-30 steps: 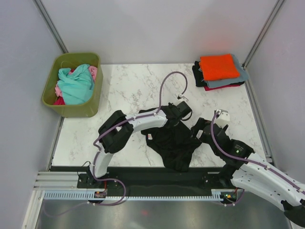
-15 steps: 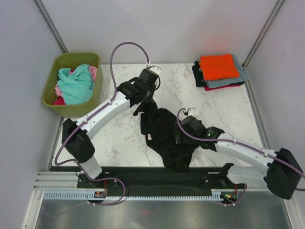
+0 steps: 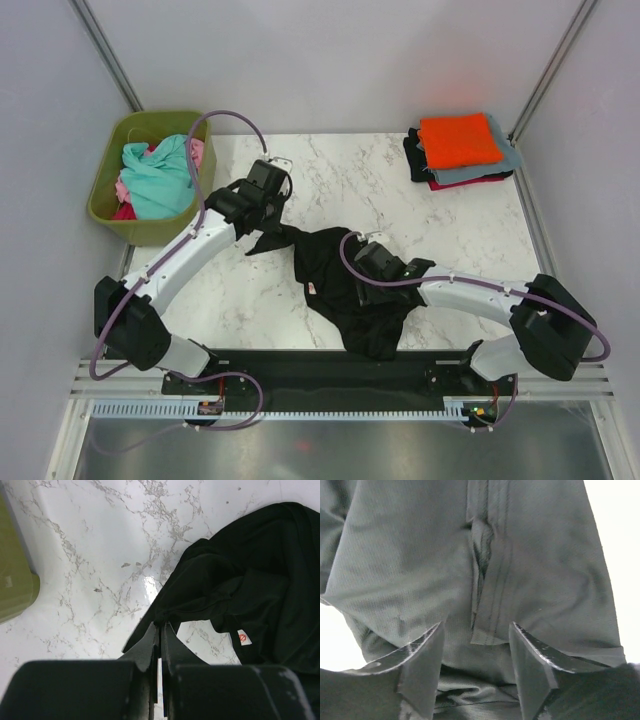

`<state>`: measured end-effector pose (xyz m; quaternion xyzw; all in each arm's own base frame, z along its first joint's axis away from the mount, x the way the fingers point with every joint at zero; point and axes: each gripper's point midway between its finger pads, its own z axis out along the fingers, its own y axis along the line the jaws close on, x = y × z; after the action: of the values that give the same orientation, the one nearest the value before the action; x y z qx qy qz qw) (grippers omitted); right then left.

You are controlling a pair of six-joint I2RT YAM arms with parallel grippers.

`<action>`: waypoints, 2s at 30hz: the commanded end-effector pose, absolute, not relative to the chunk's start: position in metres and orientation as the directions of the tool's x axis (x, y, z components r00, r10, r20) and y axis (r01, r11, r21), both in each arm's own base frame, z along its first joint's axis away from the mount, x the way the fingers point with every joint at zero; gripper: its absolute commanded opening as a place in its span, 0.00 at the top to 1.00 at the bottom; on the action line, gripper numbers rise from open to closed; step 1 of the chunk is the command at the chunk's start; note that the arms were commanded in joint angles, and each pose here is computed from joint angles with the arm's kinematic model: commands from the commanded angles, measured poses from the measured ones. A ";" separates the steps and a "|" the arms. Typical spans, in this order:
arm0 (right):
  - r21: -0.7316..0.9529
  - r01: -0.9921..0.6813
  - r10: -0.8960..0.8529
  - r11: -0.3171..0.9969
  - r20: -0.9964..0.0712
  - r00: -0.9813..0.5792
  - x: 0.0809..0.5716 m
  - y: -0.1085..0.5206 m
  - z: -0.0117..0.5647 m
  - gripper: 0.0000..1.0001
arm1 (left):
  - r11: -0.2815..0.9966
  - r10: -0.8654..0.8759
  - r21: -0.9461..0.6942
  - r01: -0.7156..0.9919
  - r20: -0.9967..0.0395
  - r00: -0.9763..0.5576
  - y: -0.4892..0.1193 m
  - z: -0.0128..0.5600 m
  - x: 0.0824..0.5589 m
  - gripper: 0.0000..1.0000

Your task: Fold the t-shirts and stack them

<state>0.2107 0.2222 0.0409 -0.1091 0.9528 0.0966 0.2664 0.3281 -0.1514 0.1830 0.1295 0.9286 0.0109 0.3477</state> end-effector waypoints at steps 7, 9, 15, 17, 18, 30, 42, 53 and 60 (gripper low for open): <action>0.089 -0.245 -0.164 0.965 -0.522 -0.837 0.211 0.223 0.028 0.62 | 0.969 0.217 0.069 0.237 -0.697 -0.683 -0.148 0.194 0.337 0.98; 0.063 -0.251 -0.186 0.966 -0.504 -0.843 0.211 0.223 0.019 0.75 | 0.970 0.215 0.071 0.233 -0.698 -0.683 -0.145 0.194 0.337 0.98; 0.014 -0.257 -0.218 0.966 -0.483 -0.848 0.216 0.221 0.012 1.00 | 0.972 0.217 0.093 0.214 -0.698 -0.682 -0.138 0.193 0.337 0.98; -0.009 -0.235 -0.203 0.972 -0.531 -0.823 0.227 0.217 0.031 1.00 | 0.975 0.213 0.107 0.195 -0.701 -0.680 -0.133 0.194 0.338 0.98; -0.020 -0.212 -0.187 0.977 -0.560 -0.807 0.233 0.213 0.042 1.00 | 0.978 0.206 0.126 0.166 -0.711 -0.673 -0.127 0.197 0.340 0.98; 0.063 0.355 0.221 0.933 -0.877 -0.426 0.322 0.032 0.227 1.00 | 0.988 0.080 0.137 -0.073 -0.852 -0.517 -0.075 0.256 0.334 0.98; 0.232 0.432 0.399 0.872 -0.847 -0.352 0.329 -0.008 0.232 1.00 | 0.986 0.048 0.114 -0.118 -0.888 -0.457 -0.062 0.269 0.332 0.98; 0.389 0.248 0.439 0.887 -0.877 -0.197 0.320 0.012 0.301 1.00 | 0.994 0.030 0.064 -0.091 -0.941 -0.336 -0.063 0.318 0.328 0.98; 0.414 0.251 0.433 0.875 -0.901 -0.026 0.279 -0.007 0.371 1.00 | 0.999 0.029 0.035 -0.028 -0.984 -0.175 -0.063 0.404 0.314 0.98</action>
<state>0.2988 0.0078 0.3296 0.2220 0.7535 0.0826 0.6132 0.3206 -0.0698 0.3424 -0.0052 0.8128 0.0286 0.5818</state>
